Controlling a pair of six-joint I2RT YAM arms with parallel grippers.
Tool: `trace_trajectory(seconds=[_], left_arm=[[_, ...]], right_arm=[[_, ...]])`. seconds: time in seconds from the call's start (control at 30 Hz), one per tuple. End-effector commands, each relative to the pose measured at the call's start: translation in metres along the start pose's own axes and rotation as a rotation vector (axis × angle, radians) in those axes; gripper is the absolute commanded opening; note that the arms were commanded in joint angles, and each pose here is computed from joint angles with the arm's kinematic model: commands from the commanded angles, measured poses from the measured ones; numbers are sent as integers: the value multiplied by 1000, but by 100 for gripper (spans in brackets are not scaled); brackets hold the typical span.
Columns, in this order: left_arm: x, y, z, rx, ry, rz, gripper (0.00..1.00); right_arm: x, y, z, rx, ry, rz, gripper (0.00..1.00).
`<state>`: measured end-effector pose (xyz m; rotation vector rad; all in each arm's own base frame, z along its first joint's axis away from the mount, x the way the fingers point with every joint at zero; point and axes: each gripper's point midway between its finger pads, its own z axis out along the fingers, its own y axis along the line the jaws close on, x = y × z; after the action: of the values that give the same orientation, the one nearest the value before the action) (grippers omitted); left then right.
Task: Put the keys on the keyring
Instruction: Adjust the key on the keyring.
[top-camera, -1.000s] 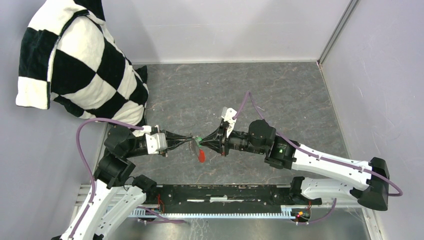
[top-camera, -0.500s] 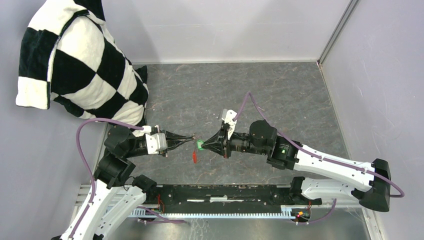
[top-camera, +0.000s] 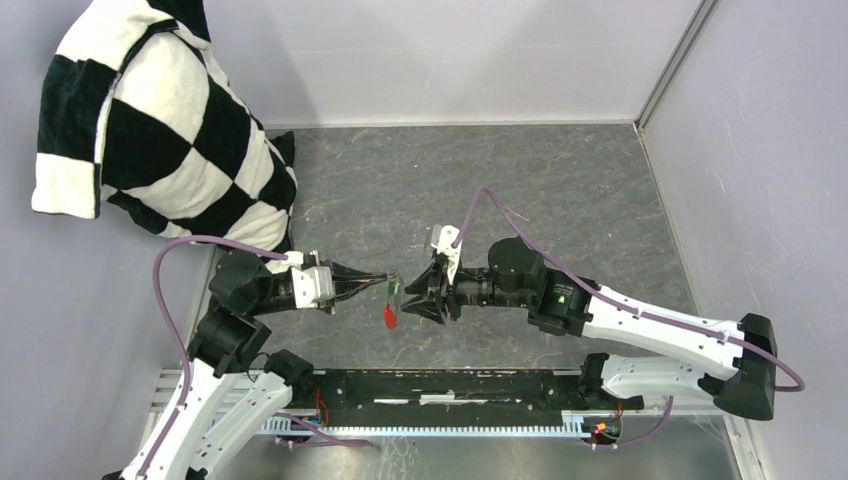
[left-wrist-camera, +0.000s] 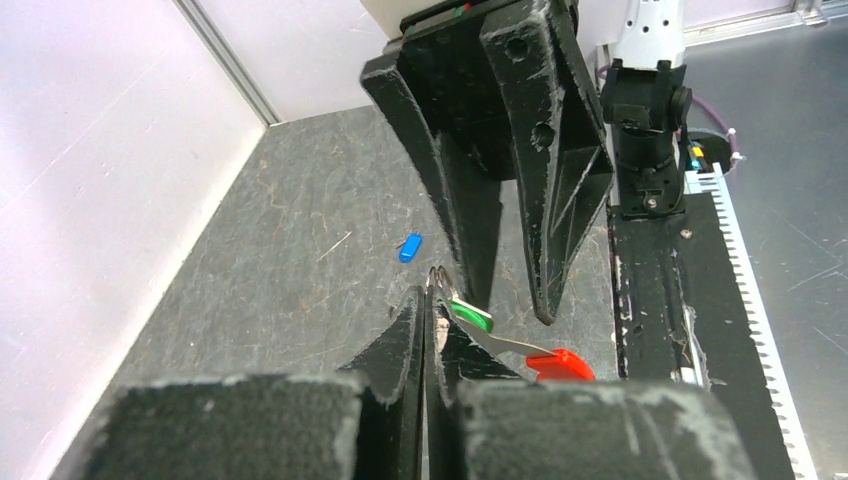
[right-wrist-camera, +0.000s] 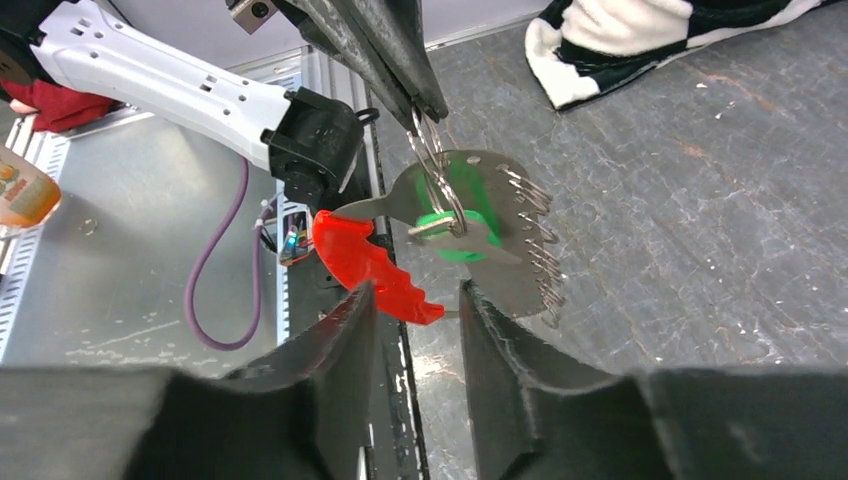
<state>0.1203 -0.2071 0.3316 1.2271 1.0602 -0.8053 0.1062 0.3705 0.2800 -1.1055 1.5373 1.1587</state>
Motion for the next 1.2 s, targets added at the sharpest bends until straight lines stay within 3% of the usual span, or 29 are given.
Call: trace_trajectory(seconds=[0.0, 0.1, 0.23, 0.5, 0.63, 0.87, 1.17], left_arm=[[-8, -5, 0, 38, -19, 20, 2], [-9, -7, 0, 53, -18, 21, 2], [-11, -9, 1, 73, -24, 17, 2], [-18, -10, 1, 81, -38, 15, 2], [-21, -11, 0, 80, -43, 18, 2], [-22, -12, 0, 86, -45, 15, 2], [-21, -12, -1, 83, -45, 17, 2]], right_arm=[[-39, 6, -11, -1, -67, -76, 53], [-58, 1, -23, 46, -104, -142, 64], [-81, -1, -30, 68, -164, -239, 66], [-91, 21, -14, -105, -218, -387, 55], [-81, 17, -9, -124, -193, -389, 52], [-78, 8, -11, -135, -216, -342, 38], [-67, 14, -4, -193, -204, -305, 43]])
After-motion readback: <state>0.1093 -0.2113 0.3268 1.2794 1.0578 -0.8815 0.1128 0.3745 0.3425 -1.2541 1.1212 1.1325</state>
